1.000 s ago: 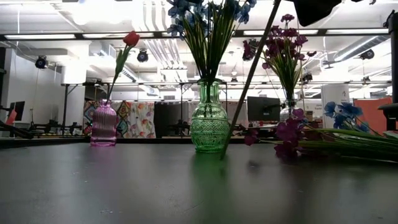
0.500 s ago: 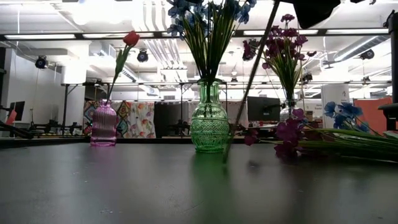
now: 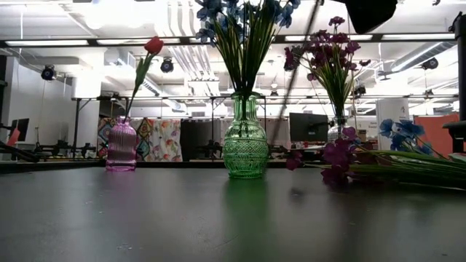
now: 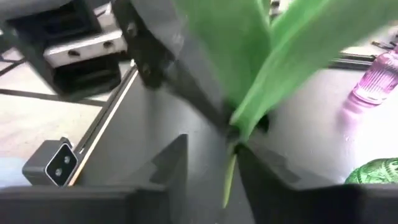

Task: Sort flowers into vase by color
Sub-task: Put the left pink tulip into the violet vase

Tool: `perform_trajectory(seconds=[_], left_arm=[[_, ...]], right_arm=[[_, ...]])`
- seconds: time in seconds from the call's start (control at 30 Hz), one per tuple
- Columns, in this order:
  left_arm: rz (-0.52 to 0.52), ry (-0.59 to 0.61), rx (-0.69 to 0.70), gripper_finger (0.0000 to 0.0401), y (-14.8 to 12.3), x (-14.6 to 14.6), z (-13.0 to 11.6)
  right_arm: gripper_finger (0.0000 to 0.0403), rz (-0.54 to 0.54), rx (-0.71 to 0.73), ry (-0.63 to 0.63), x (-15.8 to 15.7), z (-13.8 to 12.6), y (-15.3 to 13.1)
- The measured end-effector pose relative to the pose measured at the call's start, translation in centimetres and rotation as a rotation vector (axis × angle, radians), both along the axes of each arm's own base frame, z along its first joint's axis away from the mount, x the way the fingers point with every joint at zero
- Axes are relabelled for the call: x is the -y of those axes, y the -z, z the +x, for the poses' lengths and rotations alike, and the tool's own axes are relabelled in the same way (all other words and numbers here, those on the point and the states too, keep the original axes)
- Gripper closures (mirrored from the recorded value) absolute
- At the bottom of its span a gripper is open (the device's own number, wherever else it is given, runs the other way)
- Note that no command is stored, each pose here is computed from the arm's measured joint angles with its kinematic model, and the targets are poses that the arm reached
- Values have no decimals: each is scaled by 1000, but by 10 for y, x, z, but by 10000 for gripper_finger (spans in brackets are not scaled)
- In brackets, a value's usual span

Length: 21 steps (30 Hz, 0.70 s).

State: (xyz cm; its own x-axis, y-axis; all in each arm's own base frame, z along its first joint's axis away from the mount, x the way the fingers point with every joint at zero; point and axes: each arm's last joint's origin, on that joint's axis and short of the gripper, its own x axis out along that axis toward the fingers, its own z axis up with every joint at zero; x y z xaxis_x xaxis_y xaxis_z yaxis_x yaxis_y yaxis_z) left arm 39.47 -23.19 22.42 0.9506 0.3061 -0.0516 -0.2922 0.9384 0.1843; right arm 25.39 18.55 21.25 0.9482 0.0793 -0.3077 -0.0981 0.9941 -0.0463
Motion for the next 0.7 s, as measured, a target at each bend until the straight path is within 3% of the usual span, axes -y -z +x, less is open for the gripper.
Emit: perform_trajectory(seconds=[0.17,0.4,0.6,0.7], left_arm=[[65,-19,-39,387,-36,10,-29],[147,-195,-65,387,-95,9,-83],[194,-296,-104,388,-121,-22,-121],[162,-311,-81,388,-130,-41,-140]], right_arm=[[202,35,7,5,4,-6,-12],[161,73,10,18,16,-21,-34],[152,61,10,18,17,-22,-36],[154,48,1,27,17,-21,-33]])
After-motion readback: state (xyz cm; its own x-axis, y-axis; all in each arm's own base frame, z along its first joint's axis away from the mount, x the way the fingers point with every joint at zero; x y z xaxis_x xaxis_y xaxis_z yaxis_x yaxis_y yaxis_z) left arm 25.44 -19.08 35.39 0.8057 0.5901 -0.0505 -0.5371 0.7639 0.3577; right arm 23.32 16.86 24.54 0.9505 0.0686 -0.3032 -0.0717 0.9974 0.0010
